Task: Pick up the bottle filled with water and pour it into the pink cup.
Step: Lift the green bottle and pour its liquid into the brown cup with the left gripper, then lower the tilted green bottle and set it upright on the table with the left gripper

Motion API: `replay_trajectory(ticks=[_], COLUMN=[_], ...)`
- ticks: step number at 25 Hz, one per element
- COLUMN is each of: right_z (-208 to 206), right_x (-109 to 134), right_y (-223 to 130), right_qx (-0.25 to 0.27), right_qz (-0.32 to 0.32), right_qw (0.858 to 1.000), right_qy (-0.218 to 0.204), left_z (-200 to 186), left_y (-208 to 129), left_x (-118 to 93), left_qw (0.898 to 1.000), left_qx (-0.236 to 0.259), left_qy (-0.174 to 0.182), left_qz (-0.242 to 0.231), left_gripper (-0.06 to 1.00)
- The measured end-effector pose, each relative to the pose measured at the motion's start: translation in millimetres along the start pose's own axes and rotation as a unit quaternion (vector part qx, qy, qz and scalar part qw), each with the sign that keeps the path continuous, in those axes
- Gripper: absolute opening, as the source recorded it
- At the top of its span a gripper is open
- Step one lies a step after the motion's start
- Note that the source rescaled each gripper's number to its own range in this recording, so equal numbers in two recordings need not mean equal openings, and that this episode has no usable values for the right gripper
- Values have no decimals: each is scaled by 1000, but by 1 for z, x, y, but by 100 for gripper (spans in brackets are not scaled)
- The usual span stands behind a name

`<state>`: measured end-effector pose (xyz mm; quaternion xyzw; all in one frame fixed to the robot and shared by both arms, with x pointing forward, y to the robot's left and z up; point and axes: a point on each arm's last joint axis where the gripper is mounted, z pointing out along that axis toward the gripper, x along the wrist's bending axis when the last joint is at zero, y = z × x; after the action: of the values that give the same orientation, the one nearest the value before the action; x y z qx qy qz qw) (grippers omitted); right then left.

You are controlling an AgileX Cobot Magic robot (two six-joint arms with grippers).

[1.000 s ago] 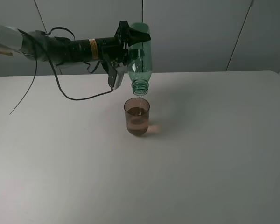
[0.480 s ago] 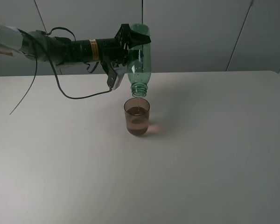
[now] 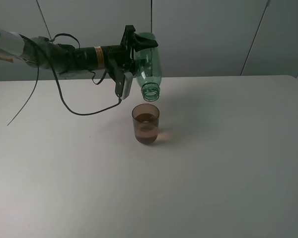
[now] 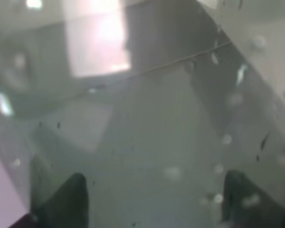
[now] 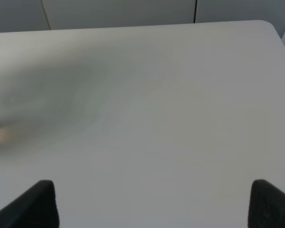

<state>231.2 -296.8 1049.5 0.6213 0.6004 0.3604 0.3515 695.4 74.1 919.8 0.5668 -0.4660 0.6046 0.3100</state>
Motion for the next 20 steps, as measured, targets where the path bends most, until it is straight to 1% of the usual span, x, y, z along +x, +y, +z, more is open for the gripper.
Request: replay_trajectory(ticks=[3,6,7,8,10,11,13,16,17,20], right_z=[0,0,0,0,0,0,0,0,0,0], right_x=[0,0,0,0,0,0,0,0,0,0], right_y=[0,0,0,0,0,0,0,0,0,0], right_qx=[0,0,0,0,0,0,0,0,0,0], right_qz=[0,0,0,0,0,0,0,0,0,0], right_qw=[1000,1000,1000,1000,1000,1000,1000,1000,1000,1000], right_qy=[0,0,0,0,0,0,0,0,0,0], left_z=[-5,-11,-13,-15,-19,-22,-27,-35,-38,-46], left_y=[2,0,0,0,-1,-1,1,5,6,8], left_x=[-8,-15,-18,-19,-25,-28,-31,-34,-35,-34], left_qw=[998,989,984,977,957,942,908,844,825,756], left_qx=[7,24,31,40,57,66,80,103,114,150], left_qy=[-7,-7,-6,-2,3,5,8,10,11,17], left_qz=[-70,-146,-174,-208,-285,-330,-412,-526,-554,-637], left_gripper=[0,0,0,0,0,0,0,0,0,0])
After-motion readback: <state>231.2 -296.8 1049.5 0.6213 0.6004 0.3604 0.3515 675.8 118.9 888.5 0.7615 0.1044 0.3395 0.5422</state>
